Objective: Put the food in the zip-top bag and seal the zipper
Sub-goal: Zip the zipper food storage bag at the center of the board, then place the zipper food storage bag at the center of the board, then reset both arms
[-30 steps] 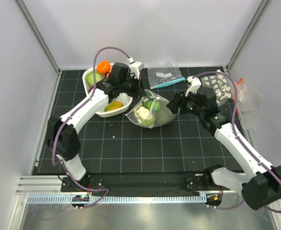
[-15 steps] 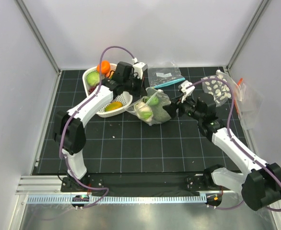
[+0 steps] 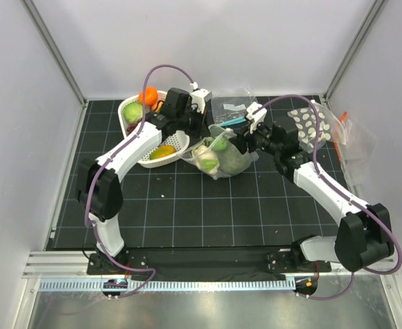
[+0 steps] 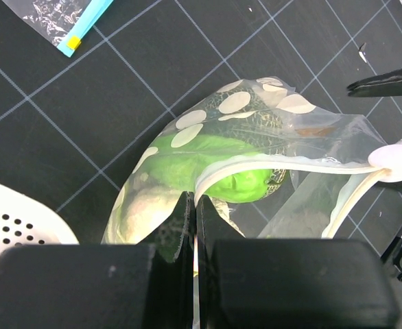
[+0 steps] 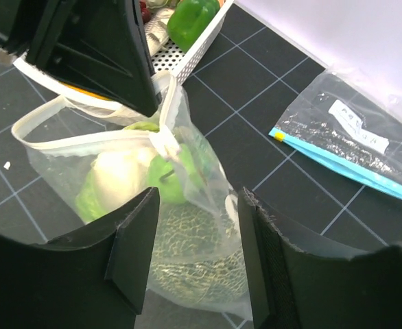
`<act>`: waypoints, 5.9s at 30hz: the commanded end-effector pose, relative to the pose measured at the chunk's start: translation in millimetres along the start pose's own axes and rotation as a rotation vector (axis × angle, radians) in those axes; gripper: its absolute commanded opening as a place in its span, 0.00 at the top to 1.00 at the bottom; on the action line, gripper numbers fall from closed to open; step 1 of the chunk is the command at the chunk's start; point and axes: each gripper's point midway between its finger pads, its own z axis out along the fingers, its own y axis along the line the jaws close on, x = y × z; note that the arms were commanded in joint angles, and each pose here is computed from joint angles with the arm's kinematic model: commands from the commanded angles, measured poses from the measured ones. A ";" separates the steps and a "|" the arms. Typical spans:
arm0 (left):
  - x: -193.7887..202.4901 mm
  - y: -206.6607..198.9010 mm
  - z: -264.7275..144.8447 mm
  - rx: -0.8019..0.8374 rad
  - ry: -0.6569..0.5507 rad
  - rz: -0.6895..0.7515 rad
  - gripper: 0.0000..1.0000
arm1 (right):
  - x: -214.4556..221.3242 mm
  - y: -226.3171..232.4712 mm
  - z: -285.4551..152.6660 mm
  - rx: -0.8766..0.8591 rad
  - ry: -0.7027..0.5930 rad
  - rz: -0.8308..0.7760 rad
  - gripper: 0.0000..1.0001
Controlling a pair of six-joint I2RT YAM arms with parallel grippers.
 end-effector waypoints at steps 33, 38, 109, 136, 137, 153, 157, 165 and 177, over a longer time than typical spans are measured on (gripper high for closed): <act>-67.5 -93.1 -90.7 0.285 -0.318 0.529 0.38 | -30.3 36.3 4.0 -0.258 0.006 0.077 0.99; -63.9 -95.0 -73.0 0.354 -0.264 0.548 0.50 | -31.7 37.6 2.1 -0.262 0.001 0.075 0.99; 10.4 -51.3 -26.3 0.325 -0.094 0.387 1.00 | -62.5 -141.5 -95.2 0.437 -0.302 0.492 0.99; 54.6 -3.1 -98.5 -0.207 -0.076 -0.145 1.00 | -40.6 -102.4 -5.8 0.250 -0.082 0.581 0.99; 54.9 0.0 -105.7 -0.240 -0.089 -0.157 1.00 | -36.7 -89.5 8.1 0.217 -0.057 0.583 0.99; 91.1 46.5 -207.4 -0.704 -0.214 -0.336 0.45 | -22.6 -34.6 85.2 0.131 0.098 0.614 0.26; 80.4 37.8 -213.9 -0.662 -0.267 -0.331 0.22 | -41.4 -39.7 64.8 0.181 0.034 0.578 0.00; 68.2 3.6 -220.6 -0.475 -0.318 -0.299 0.00 | -53.2 -50.3 -3.5 0.381 0.031 0.544 0.01; 82.7 -36.4 -263.9 -0.314 -0.376 -0.127 0.00 | -13.1 -6.7 -134.7 0.517 -0.047 0.620 0.01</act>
